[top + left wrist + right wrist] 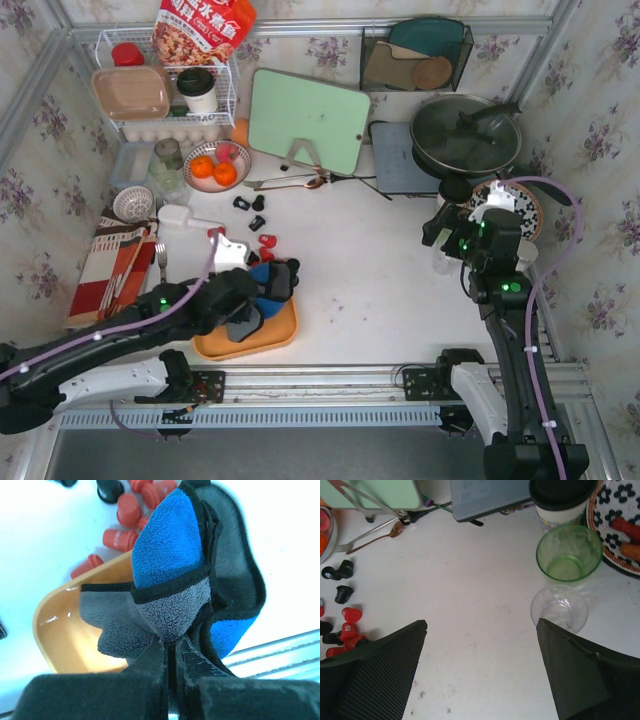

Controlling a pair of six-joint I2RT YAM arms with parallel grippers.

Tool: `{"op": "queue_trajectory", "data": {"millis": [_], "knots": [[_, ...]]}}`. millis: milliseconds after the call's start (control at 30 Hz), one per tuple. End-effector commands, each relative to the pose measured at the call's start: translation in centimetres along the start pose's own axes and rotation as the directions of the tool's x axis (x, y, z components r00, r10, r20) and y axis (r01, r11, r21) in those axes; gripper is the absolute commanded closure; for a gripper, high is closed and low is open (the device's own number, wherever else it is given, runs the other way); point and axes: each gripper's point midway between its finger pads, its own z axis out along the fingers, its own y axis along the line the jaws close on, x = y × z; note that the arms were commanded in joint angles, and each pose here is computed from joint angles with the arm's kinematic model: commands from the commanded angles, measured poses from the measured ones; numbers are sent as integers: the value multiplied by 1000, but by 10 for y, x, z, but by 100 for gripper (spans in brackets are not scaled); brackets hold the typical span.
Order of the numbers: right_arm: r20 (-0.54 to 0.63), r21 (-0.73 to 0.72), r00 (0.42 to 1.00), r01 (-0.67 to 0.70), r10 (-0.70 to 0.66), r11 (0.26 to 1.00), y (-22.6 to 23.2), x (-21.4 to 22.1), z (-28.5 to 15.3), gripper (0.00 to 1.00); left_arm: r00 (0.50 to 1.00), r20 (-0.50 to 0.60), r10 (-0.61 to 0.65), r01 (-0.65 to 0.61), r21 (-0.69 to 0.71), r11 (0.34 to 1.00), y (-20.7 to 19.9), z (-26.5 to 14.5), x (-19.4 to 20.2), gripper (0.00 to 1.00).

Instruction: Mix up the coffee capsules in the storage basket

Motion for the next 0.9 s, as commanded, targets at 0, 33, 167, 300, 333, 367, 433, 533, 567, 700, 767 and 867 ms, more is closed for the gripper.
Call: {"op": "queue_trajectory", "data": {"millis": [0,33,167,300,333,367,433,533,567,700,767,867], "knots": [[78,-100,993,93,-86,991,22,-23,-6,1,993,85,86,-88,20,996,8,-29,-28,100],[86,-125,991,109,-99,986,28,-25,-8,1,990,113,86,-91,41,995,4,-38,-39,100],[137,-236,976,196,-167,952,58,-34,-13,1,971,210,111,-131,85,988,-6,-64,-75,100],[219,-389,944,316,-246,866,106,-35,-25,1,941,311,130,-175,121,977,-26,-77,-112,100],[251,-423,931,353,-266,835,119,-35,-29,1,935,329,131,-183,133,974,-33,-79,-120,100],[280,-449,916,388,-286,805,132,-33,-33,0,929,342,142,-200,140,970,-40,-78,-127,100],[347,-517,879,470,-326,716,164,-25,-45,0,920,364,147,-216,156,964,-57,-73,-141,100],[425,-582,832,552,-356,597,197,-12,-59,0,922,357,148,-225,186,956,-76,-58,-155,100],[445,-610,820,572,-360,548,207,-5,-67,0,925,352,144,-225,202,953,-81,-53,-159,100],[522,-677,786,618,-331,399,231,13,-89,0,939,328,105,-199,268,943,-94,-33,-169,100],[552,-689,773,634,-312,351,236,22,-98,0,940,327,93,-200,308,930,-103,-29,-171,100],[607,-695,749,663,-267,279,245,32,-112,0,941,328,89,-214,369,905,-119,-25,-171,100]]}}
